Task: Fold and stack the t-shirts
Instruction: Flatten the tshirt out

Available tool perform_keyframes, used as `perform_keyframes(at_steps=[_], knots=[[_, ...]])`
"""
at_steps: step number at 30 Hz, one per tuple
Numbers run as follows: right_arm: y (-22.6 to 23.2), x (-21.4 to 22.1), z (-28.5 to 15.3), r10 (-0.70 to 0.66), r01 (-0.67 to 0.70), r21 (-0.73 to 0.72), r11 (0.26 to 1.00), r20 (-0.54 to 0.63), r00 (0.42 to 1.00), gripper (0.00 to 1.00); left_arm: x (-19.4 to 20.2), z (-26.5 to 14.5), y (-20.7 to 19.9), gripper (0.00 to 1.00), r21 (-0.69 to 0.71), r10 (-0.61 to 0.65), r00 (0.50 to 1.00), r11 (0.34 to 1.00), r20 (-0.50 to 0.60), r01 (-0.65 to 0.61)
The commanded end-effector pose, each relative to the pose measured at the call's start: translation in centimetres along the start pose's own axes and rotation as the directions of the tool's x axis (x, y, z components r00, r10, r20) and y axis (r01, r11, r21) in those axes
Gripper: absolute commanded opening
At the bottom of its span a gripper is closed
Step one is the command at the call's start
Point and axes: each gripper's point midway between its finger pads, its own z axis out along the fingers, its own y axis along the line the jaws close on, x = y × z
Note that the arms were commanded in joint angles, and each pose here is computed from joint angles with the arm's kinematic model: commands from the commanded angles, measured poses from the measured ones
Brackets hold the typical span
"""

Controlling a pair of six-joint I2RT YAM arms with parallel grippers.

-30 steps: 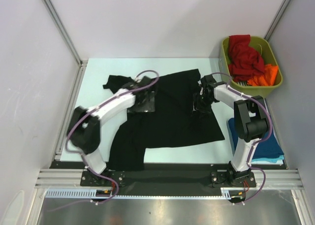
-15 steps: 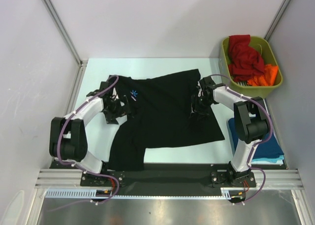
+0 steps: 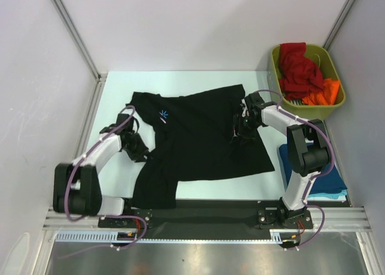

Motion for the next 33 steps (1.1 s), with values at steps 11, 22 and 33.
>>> perform_keyframes(at_steps=[11, 22, 33], knots=[[-0.8, 0.5, 0.4, 0.024, -0.023, 0.06, 0.998, -0.015, 1.0, 0.56, -1.9, -11.7, 5.2, 0.0, 0.153, -0.494, 0.683, 0.854, 0.538, 0.497], [1.1, 0.7, -0.2, 0.002, -0.002, -0.039, 0.999, -0.004, 1.0, 0.56, -4.4, -6.1, 0.5, 0.84, 0.095, -0.04, 0.955, 0.995, 0.294, 0.012], [1.6, 0.0, -0.5, 0.003, -0.002, -0.067, 0.998, 0.016, 1.0, 0.57, -1.6, -0.3, 1.4, 0.68, 0.08, 0.074, 0.997, 0.994, 0.033, -0.077]])
